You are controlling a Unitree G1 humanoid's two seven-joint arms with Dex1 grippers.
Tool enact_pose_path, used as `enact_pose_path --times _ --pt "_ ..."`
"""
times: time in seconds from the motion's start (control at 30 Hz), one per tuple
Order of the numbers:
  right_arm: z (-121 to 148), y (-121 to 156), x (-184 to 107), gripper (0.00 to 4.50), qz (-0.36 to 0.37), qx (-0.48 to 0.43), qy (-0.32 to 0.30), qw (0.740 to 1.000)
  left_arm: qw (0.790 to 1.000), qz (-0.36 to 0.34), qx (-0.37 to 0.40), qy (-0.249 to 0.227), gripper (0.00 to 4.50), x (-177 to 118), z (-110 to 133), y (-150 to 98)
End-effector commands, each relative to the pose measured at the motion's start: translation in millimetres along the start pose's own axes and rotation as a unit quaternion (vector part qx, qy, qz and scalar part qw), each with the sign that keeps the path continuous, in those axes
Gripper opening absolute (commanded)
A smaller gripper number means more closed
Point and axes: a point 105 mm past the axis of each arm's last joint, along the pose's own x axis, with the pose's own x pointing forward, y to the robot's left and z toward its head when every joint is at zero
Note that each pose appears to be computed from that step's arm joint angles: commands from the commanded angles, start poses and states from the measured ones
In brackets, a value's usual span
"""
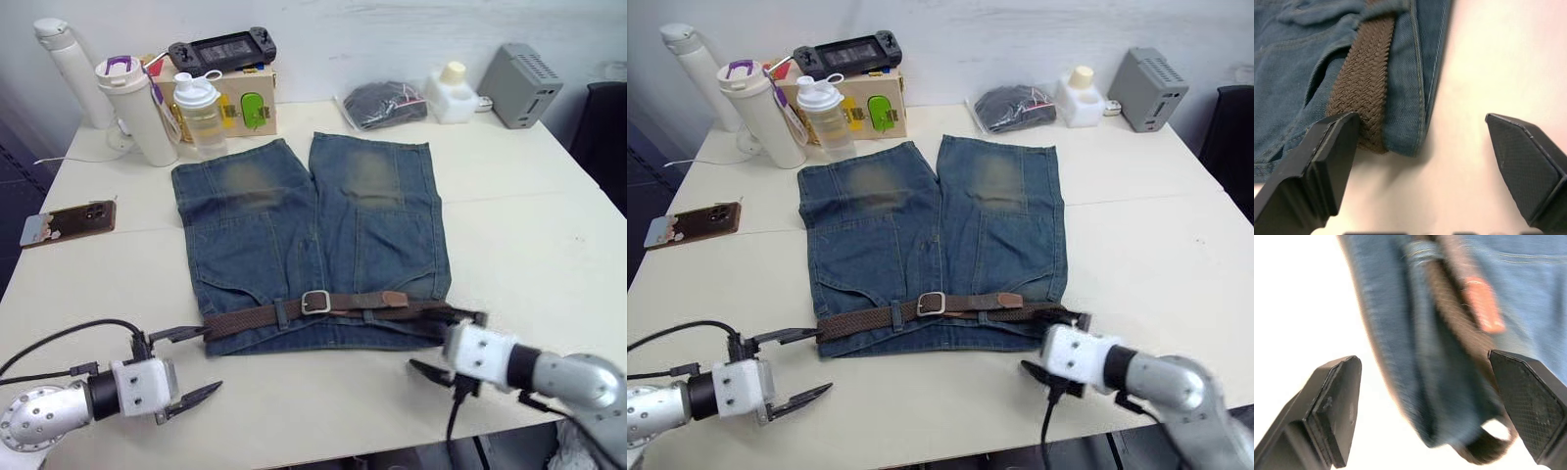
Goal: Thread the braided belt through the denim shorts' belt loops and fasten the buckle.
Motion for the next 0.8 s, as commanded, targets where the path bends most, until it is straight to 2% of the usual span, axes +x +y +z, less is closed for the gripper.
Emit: enact_pose_path --times 0.03,0.2,0.4,0.8 --pt "24 -32 -25 4.47 -0.01 0.055 -0.053 0.997 0.999 -0.005 -0.042 -0.033 4.5 -8 26 21" --pt "34 -54 -31 4.47 -0.023 0.086 -0.082 0.993 0.992 0.01 -0.098 -0.076 4.5 -10 50 43" --pt "24 -58 -24 4.47 -0.043 0.097 -0.07 0.992 0.988 0.045 -0.116 -0.093 4.5 -8 55 55" --pt "20 -58 -22 4.47 -0.058 0.114 -0.063 0.99 0.986 0.052 -0.121 -0.101 4.5 2 53 57"
